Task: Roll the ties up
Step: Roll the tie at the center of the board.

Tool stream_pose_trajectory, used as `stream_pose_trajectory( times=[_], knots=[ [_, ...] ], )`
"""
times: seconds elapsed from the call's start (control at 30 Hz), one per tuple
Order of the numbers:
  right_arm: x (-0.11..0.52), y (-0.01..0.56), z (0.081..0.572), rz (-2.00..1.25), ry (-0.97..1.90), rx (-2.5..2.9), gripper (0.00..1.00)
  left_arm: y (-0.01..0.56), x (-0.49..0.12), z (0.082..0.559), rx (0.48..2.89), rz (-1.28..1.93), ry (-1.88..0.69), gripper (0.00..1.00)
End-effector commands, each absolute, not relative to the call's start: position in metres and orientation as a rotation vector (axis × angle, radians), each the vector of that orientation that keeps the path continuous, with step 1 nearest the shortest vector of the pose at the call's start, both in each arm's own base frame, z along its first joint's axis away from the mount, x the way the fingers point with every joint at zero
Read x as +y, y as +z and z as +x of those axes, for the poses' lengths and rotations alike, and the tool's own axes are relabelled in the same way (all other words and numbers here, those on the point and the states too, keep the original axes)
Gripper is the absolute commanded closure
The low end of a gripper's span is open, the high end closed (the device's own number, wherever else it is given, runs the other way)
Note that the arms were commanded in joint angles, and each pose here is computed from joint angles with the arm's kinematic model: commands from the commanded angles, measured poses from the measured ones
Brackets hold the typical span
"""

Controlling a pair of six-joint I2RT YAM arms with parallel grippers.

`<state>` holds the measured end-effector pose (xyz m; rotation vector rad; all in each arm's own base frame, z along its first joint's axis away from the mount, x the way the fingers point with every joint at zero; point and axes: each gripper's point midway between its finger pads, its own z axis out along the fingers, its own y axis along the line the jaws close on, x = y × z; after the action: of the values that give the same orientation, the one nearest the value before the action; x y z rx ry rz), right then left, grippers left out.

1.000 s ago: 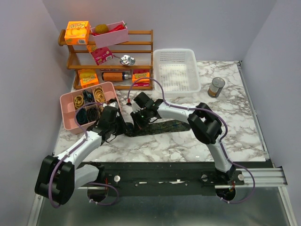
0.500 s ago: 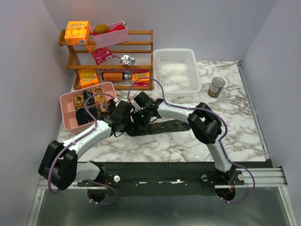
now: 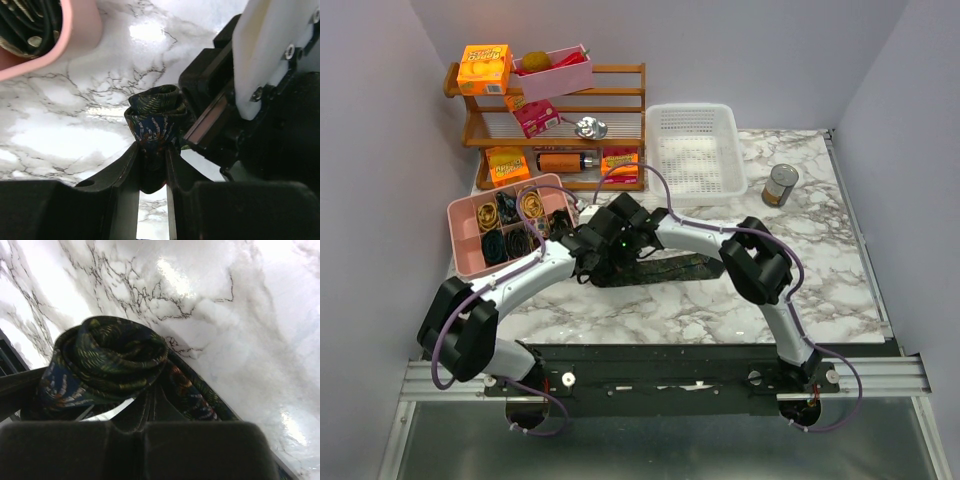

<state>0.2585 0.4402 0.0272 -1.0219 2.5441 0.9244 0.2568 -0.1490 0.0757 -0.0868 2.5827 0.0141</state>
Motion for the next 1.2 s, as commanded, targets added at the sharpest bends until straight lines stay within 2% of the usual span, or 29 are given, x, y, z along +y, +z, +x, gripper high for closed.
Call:
stream_pose_trajectory(
  times=[0.0,0.43,0.67,0.93,1.03,1.13,1.17],
  knots=[
    [0.443,0.037,0.259,-1.004,0.927,2.522,1.0,0.08,-0.14,0.258,2.559,-0.074,0.149,0.73],
    [0.386,0.084,0.306,-0.778,0.883,2.462,0.99,0.074,-0.127,0.245,2.596,-0.046,0.282,0.72],
    [0.34,0.085,0.333,-0.64,0.83,2.479,0.99,0.07,-0.136,0.245,2.614,0.019,0.393,0.69],
    [0.333,0.08,0.332,-0.633,0.832,2.489,0.99,0.051,-0.163,0.239,2.641,0.118,0.45,0.64],
    [0.333,0.076,0.331,-0.634,0.836,2.496,0.99,0.045,-0.175,0.238,2.66,0.135,0.401,0.6],
    [0.334,0.075,0.329,-0.639,0.848,2.501,0.99,0.039,-0.187,0.237,2.678,0.142,0.325,0.52],
    [0.334,0.074,0.328,-0.641,0.853,2.504,1.0,0.035,-0.191,0.238,2.676,0.145,0.294,0.46]
  ],
)
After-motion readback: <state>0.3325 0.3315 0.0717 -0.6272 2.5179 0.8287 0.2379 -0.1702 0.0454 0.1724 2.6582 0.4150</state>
